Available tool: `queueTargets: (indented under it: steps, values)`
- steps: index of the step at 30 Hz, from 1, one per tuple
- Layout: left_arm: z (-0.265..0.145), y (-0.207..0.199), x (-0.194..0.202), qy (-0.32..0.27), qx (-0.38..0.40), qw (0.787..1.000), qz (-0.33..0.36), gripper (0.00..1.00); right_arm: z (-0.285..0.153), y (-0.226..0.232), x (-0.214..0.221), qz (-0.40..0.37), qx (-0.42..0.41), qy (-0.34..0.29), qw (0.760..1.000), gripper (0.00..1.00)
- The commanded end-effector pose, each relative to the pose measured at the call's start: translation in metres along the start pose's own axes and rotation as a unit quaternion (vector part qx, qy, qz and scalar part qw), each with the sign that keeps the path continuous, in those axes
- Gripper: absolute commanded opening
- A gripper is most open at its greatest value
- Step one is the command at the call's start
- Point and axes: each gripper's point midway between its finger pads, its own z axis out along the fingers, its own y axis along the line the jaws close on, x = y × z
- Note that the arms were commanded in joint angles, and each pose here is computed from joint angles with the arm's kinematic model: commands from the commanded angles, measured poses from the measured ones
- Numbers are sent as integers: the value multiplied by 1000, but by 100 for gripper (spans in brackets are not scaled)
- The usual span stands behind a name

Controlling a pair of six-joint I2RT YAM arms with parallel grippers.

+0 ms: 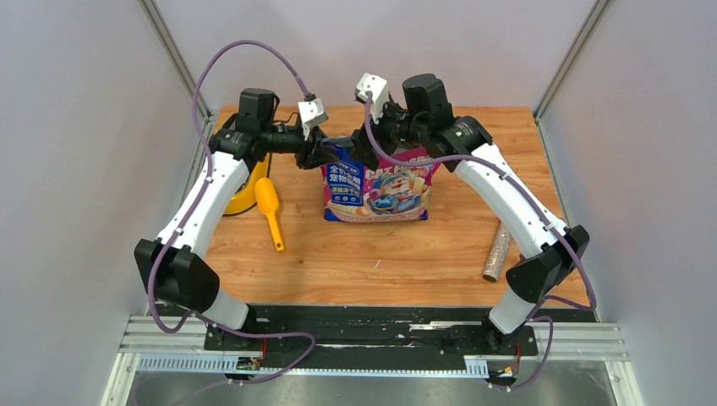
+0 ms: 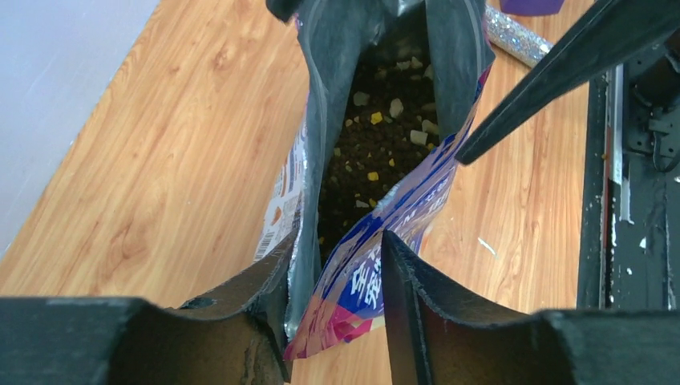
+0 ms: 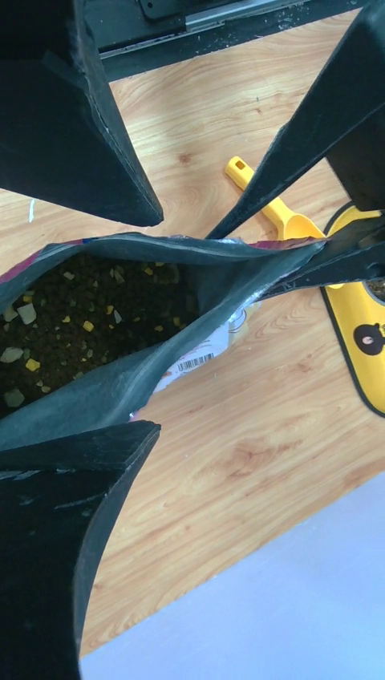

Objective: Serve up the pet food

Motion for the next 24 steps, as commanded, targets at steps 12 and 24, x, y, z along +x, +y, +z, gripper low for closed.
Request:
queueTargets:
  steps: [12, 24]
  values:
    - [2, -11, 6, 22, 70, 997, 38, 26, 0, 4, 0, -38, -37, 30, 998, 97]
    - [-21, -5, 5, 31, 24, 997, 67, 0, 17, -6, 13, -107, -44, 41, 992, 65]
